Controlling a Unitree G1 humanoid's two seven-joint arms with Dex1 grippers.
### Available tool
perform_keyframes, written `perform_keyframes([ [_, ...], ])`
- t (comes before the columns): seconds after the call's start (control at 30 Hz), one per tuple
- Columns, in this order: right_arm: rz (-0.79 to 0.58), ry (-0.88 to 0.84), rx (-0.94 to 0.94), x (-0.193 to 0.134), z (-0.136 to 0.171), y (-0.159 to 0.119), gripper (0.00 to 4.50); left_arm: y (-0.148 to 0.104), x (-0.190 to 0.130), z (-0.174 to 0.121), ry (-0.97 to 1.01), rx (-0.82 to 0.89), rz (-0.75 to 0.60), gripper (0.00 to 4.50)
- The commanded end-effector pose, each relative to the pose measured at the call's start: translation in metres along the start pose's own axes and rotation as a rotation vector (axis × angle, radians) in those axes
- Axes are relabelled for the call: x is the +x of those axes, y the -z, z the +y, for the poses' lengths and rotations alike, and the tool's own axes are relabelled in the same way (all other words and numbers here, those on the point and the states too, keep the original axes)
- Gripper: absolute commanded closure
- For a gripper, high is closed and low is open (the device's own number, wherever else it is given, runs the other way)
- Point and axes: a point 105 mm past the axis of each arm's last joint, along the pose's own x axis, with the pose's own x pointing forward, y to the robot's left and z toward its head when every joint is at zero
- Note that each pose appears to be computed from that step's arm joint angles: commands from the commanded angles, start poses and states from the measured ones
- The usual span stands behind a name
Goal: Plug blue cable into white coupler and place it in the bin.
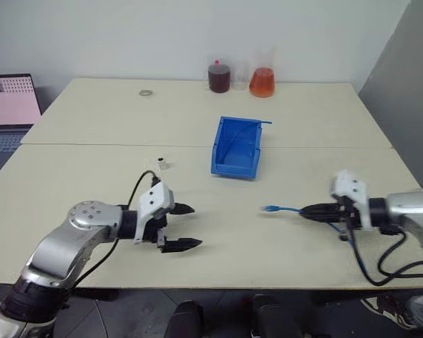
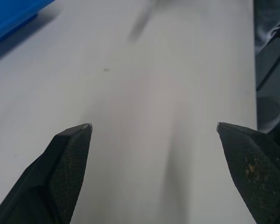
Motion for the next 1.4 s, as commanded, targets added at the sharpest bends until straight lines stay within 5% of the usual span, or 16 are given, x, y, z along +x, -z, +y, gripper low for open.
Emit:
perform_keyframes([
  [0.03, -0.046, -0.062, -0.113, 0.041, 0.003, -0.018, 4.43, 0.011, -0.021, 0.017, -0.146, 0.027, 0.006, 0.00],
  [0.43, -0.116, -0.216, -0.178, 0.122, 0.011, -0.037, 4.43, 0.015, -0.025, 0.009, -0.162, 0.001, -0.011, 0.00],
  [0.8, -0.142, -0.185, -0.172, 0.120, -0.002, -0.042, 1.43, 0.015, -0.022, 0.012, -0.143, 0.008, -0.002, 0.00],
  [0.97, -0.166, -0.212, -0.166, 0.092, 0.004, -0.056, 0.23, 0.015, -0.013, 0.011, -0.095, 0.039, 0.007, 0.00],
  [1.4, -0.125, -0.234, -0.162, 0.065, 0.041, -0.059, 0.08, 0.015, 0.023, 0.018, -0.039, 0.077, 0.081, 0.00],
])
